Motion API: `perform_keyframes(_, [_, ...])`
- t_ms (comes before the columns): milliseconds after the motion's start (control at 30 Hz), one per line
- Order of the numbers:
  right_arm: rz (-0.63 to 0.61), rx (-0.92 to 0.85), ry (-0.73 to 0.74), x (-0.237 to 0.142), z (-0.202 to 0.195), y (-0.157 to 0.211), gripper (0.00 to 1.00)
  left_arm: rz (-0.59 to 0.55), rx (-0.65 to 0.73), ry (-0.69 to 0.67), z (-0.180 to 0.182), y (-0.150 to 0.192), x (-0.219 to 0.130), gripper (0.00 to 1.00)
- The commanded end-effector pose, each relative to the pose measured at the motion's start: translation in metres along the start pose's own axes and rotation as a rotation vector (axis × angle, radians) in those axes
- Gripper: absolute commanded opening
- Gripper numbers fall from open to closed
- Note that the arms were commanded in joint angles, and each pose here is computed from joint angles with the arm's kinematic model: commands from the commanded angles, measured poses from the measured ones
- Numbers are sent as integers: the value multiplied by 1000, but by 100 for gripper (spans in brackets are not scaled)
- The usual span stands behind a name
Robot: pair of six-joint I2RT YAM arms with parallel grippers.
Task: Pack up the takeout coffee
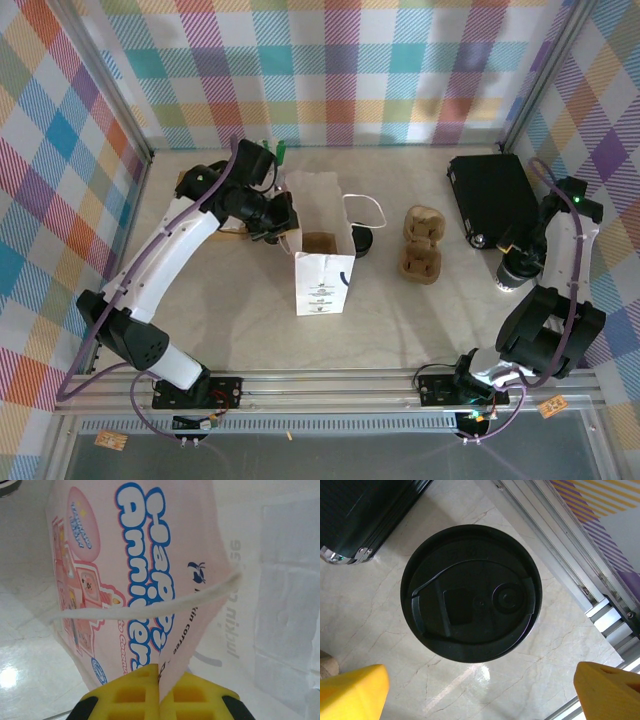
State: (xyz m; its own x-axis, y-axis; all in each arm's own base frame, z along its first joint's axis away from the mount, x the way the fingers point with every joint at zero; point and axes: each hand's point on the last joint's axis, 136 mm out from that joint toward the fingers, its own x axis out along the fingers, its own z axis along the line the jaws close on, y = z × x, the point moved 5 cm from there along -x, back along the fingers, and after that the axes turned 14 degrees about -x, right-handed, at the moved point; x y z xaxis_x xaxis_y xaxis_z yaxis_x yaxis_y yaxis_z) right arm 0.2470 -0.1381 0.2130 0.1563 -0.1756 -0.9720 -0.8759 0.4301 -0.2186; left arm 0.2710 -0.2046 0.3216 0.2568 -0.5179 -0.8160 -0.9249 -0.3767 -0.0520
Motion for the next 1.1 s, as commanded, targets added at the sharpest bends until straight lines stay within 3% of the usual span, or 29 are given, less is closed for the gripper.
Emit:
perform_keyframes(0, [-30, -6, -26, -4, 1, -9, 95, 51, 19, 32, -6, 3, -6, 0])
perform_keyframes(133, [-33, -13, -34, 0, 2, -12, 96, 67, 13, 25, -4, 7, -6, 3])
perform_keyframes(300, [-20, -14, -27, 9, 1, -17, 96, 49, 8, 30, 0, 10, -13, 17])
perform_keyframes(700, [-1, -7, -15, 24, -2, -33, 93, 15, -3, 27, 6, 15, -26, 31])
perform_keyframes(1067, [35, 0, -26, 36, -3, -29, 91, 6, 7, 34, 4, 14, -31, 32])
